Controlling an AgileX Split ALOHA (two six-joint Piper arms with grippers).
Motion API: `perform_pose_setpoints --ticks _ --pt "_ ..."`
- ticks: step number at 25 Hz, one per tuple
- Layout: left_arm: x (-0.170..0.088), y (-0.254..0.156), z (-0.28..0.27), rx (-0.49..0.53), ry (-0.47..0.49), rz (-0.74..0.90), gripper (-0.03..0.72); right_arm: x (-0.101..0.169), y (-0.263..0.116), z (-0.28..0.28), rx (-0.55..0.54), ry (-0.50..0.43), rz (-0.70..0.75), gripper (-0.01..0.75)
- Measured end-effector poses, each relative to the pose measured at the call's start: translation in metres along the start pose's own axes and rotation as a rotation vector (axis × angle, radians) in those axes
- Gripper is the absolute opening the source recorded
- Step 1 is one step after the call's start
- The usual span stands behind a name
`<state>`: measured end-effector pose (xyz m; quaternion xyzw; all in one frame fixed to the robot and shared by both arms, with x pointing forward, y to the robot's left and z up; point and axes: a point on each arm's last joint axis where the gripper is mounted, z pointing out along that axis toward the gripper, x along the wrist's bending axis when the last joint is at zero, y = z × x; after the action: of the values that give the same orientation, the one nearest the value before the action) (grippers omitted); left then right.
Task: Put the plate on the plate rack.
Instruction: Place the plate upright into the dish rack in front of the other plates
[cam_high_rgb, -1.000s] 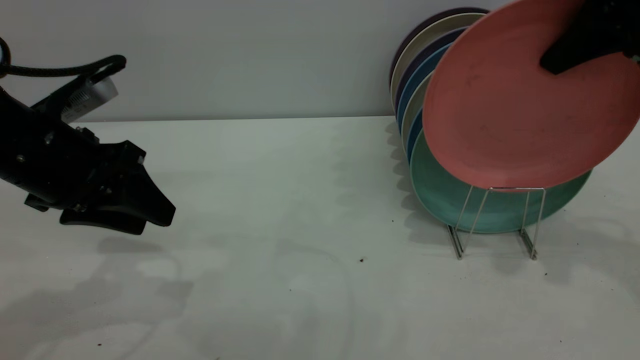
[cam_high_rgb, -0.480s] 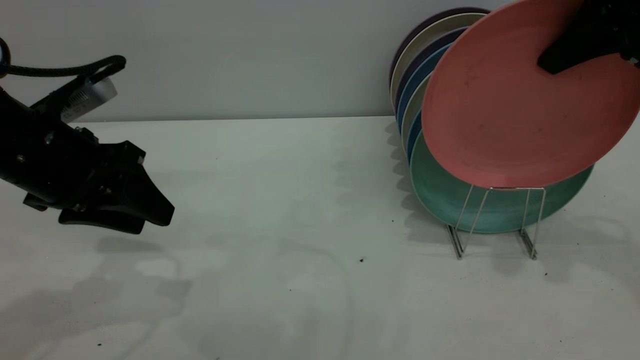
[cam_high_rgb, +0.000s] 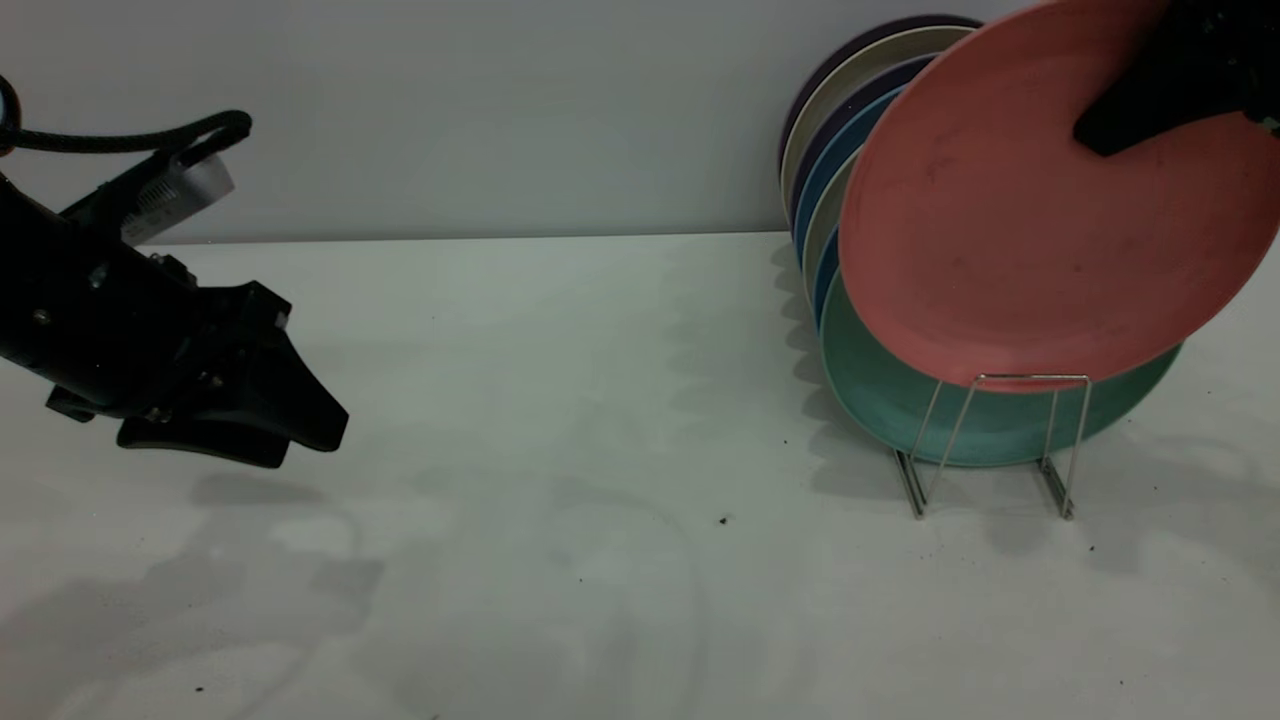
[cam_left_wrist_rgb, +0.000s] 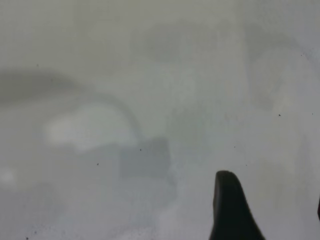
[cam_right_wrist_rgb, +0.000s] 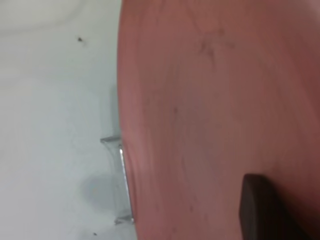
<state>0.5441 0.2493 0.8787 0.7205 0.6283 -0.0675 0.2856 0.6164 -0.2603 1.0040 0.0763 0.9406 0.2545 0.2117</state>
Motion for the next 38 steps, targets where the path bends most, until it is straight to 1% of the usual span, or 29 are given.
perform_pose_setpoints --ticks 3,7,9,18,23,27,30,32,36,38 --pt "0.0 0.0 0.0 0.0 0.0 0.0 0.446 0.0 0.0 0.0 -0.004 0.003 0.009 0.185" --pt "0.0 0.0 0.0 0.0 0.0 0.0 0.446 0.001 0.001 0.0 -0.014 0.009 0.036 0.252" --pt "0.0 0.0 0.0 0.0 0.0 0.0 0.446 0.001 0.002 0.0 -0.02 0.012 0.045 0.267" --pt "0.0 0.0 0.0 0.0 0.0 0.0 0.446 0.003 0.004 0.0 -0.042 0.03 0.093 0.274" --pt "0.0 0.0 0.0 0.0 0.0 0.0 0.446 0.008 0.006 -0.001 -0.06 0.093 0.143 0.275" --pt "0.0 0.0 0.0 -0.001 0.002 -0.002 0.445 0.014 0.008 -0.002 -0.07 0.169 0.231 0.275" --pt "0.001 0.0 0.0 -0.004 0.007 -0.003 0.445 0.017 0.01 -0.003 -0.075 0.2 0.344 0.276" --pt "0.001 0.0 0.0 -0.004 0.007 -0.01 0.445 0.017 0.013 -0.005 -0.085 0.209 0.477 0.276" --pt "0.001 0.0 -0.001 -0.002 0.016 -0.046 0.445 0.015 0.018 -0.008 -0.079 0.236 0.924 0.276" --pt "0.004 0.0 -0.004 0.004 0.03 -0.058 0.445 0.016 0.018 -0.008 -0.045 0.258 1.078 0.276"
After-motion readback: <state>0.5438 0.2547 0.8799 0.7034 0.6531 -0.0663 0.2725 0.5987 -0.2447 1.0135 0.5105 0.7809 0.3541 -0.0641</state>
